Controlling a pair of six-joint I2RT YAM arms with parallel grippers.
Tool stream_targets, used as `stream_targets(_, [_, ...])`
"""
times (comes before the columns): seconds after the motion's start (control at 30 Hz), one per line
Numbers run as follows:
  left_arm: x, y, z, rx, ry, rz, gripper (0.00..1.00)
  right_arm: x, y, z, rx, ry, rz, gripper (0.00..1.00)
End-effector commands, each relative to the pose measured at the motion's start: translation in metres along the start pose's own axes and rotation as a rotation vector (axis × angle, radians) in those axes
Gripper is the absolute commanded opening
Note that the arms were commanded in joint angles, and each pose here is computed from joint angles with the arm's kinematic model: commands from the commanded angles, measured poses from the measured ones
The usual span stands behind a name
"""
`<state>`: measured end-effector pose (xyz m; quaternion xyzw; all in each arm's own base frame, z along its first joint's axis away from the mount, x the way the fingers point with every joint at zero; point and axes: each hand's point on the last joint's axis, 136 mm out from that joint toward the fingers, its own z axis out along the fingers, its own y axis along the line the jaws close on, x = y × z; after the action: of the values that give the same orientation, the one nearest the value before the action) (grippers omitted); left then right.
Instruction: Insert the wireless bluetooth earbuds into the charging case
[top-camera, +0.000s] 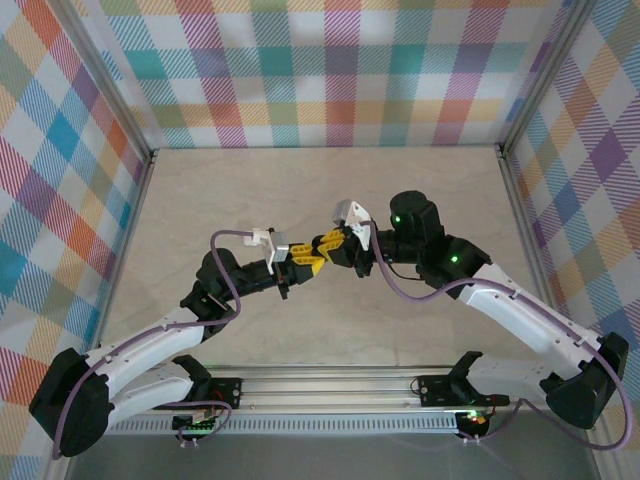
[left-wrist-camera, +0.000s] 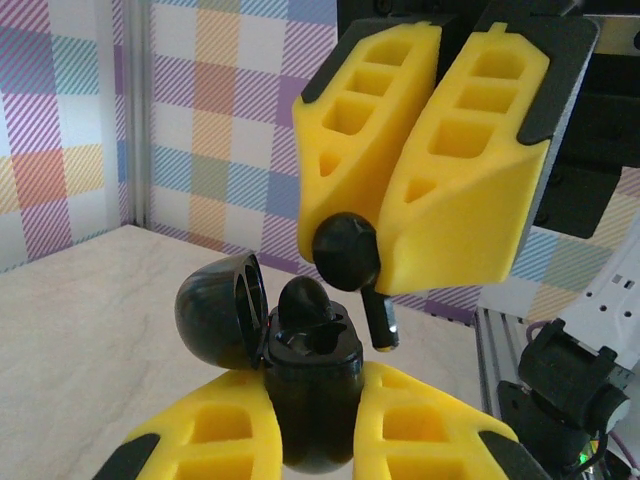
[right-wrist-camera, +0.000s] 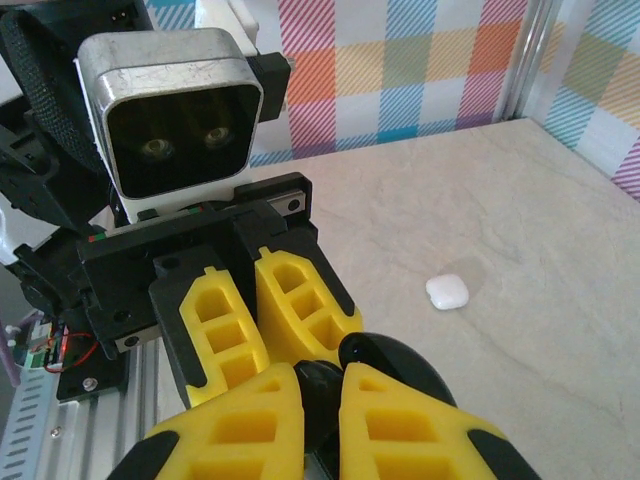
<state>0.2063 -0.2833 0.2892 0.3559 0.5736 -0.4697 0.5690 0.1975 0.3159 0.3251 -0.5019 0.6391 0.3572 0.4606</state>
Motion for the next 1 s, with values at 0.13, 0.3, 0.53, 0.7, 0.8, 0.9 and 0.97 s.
stream_targets(0.13, [-0.02, -0.016, 0.0, 0.067, -0.059, 0.018, 0.0, -0.014, 0.005, -0.003, -0.014, -0.059, -0.1, 0.12])
stream_targets(0.3, [-0.017, -0.018, 0.001, 0.082, -0.048, 0.014, 0.0, -0.018, 0.006, -0.006, -0.01, -0.069, -0.107, 0.12])
stream_targets(0.53, [-0.013, -0.02, 0.007, 0.111, -0.033, 0.001, 0.0, -0.021, 0.007, -0.011, -0.001, -0.085, -0.115, 0.12])
stream_targets(0.7, [-0.015, -0.02, 0.008, 0.111, -0.04, 0.006, 0.0, -0.016, 0.008, -0.011, -0.006, -0.073, -0.115, 0.12])
stream_targets(0.8, [-0.018, -0.019, 0.008, 0.106, -0.049, 0.009, 0.0, -0.007, 0.007, -0.008, -0.003, -0.051, -0.114, 0.12])
stream_targets(0.9, [-0.021, -0.019, 0.008, 0.1, -0.065, 0.008, 0.0, -0.003, 0.006, -0.006, 0.0, -0.039, -0.122, 0.12])
stream_targets(0.97, [-0.021, -0.018, 0.008, 0.099, -0.066, 0.007, 0.0, -0.001, 0.006, -0.005, -0.003, -0.035, -0.128, 0.12])
